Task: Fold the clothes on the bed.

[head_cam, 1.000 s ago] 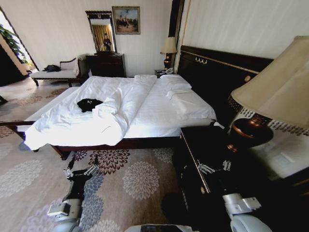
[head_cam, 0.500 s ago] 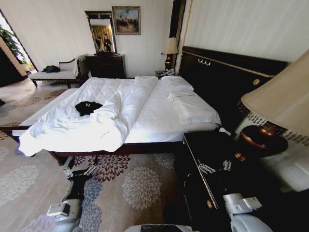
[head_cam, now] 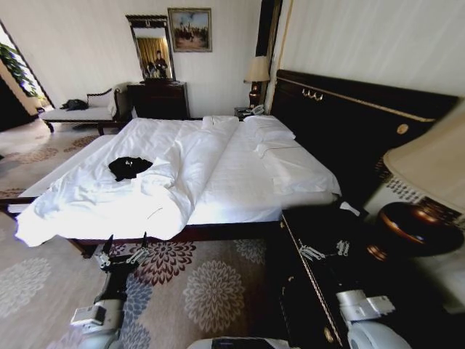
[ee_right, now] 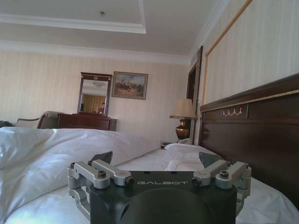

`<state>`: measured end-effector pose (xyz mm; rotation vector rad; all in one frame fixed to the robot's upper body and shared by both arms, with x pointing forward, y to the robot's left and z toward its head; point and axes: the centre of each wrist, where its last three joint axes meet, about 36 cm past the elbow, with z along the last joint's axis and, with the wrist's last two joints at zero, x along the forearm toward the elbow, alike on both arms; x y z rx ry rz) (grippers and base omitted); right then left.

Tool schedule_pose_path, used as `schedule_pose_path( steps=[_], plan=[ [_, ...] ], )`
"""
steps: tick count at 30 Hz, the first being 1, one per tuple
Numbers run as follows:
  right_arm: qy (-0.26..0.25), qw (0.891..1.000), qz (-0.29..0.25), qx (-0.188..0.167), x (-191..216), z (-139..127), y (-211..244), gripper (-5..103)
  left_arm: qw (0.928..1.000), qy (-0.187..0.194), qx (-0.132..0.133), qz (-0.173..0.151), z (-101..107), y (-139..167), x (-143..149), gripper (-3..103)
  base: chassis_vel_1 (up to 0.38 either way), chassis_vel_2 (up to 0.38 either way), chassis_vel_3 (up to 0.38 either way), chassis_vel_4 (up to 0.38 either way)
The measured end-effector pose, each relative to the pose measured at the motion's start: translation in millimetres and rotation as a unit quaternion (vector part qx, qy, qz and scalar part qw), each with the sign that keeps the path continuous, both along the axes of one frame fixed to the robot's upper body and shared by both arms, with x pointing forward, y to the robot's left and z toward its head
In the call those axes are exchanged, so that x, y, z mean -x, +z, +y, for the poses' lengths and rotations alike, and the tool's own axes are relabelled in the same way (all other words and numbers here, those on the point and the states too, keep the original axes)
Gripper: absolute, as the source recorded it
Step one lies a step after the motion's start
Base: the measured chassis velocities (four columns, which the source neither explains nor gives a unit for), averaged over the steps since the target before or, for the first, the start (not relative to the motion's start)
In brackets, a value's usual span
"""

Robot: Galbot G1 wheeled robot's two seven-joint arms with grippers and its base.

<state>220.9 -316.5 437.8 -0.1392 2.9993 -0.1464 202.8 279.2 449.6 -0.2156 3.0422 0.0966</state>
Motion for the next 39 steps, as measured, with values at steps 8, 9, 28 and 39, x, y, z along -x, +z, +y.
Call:
schedule_pose_path(
  steps=[8, 9, 28, 39],
  plan=[
    [0.001, 1.000, -0.001, -0.003, -2.0, -1.3, 0.1, 100, 1.0000, -0.001, -0.001, 0.000, 0.0, 0.8, 0.1, 100, -0.146, 0.130, 0.116, -0.147],
    [0.001, 1.000, -0.001, -0.003, -2.3, -1.9, 0.3, 100, 1.0000, -0.001, -0.001, -0.001, 0.1, 1.3, 0.2, 100, -0.119, 0.142, 0.101, -0.127],
    [-0.003, 1.000, 0.000, -0.010, -5.2, -2.0, -3.2, 100, 1.0000, 0.000, -0.004, 0.000, -0.6, 4.7, 2.2, 100, -0.152, 0.152, 0.151, -0.145],
    [-0.004, 1.000, 0.002, -0.012, -6.5, -0.8, -6.9, 100, 1.0000, 0.001, -0.006, 0.002, -0.4, 3.9, 3.0, 100, -0.126, 0.131, 0.124, -0.131]
  ],
)
